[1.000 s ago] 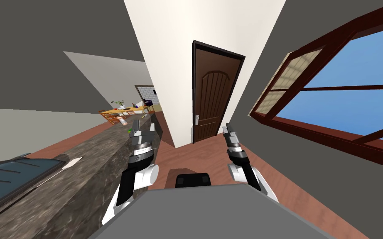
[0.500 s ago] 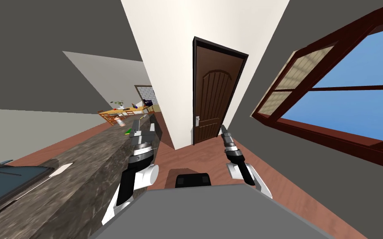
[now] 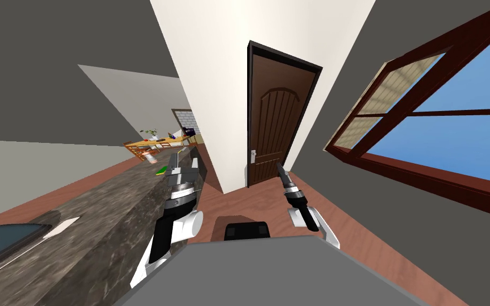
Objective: Pull the door open
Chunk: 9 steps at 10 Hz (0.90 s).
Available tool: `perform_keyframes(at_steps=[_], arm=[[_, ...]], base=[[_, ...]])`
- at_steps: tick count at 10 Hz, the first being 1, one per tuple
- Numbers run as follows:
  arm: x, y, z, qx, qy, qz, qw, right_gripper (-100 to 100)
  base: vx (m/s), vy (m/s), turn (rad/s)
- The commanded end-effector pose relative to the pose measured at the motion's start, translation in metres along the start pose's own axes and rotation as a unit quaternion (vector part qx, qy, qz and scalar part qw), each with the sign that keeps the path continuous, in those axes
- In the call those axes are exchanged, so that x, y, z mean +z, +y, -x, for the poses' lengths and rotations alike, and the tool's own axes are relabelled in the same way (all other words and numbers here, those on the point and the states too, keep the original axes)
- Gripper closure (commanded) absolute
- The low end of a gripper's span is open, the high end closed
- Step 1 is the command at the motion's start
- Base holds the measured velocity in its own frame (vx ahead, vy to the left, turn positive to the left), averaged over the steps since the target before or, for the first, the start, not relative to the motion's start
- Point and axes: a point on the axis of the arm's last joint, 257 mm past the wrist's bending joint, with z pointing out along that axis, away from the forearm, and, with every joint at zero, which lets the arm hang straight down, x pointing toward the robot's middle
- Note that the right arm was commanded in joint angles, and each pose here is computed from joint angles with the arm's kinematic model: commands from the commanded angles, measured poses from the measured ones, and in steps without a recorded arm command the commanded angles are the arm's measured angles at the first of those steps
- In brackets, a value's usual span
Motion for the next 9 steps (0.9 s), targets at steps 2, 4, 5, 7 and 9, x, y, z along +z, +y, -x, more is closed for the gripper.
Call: perform_keyframes(at_steps=[2,4,5,7,9], arm=[[0.0004,-0.016,-0.017,-0.040,0.023,-0.010,0.9989,-100],[-0.0004,-0.028,-0.030,-0.069,0.040,-0.017,0.9966,-100],[-0.0010,-0.034,-0.036,-0.084,0.049,-0.020,0.9950,-100],[-0.0024,-0.046,-0.048,-0.114,0.068,-0.026,0.9908,-100],[-0.0043,-0.058,-0.060,-0.143,0.086,-0.030,0.9854,-100]], base=[[0.097,0.000,0.003],[0.106,0.003,0.006],[0.116,0.010,0.002],[0.099,-0.001,0.005],[0.087,0.004,0.003]])
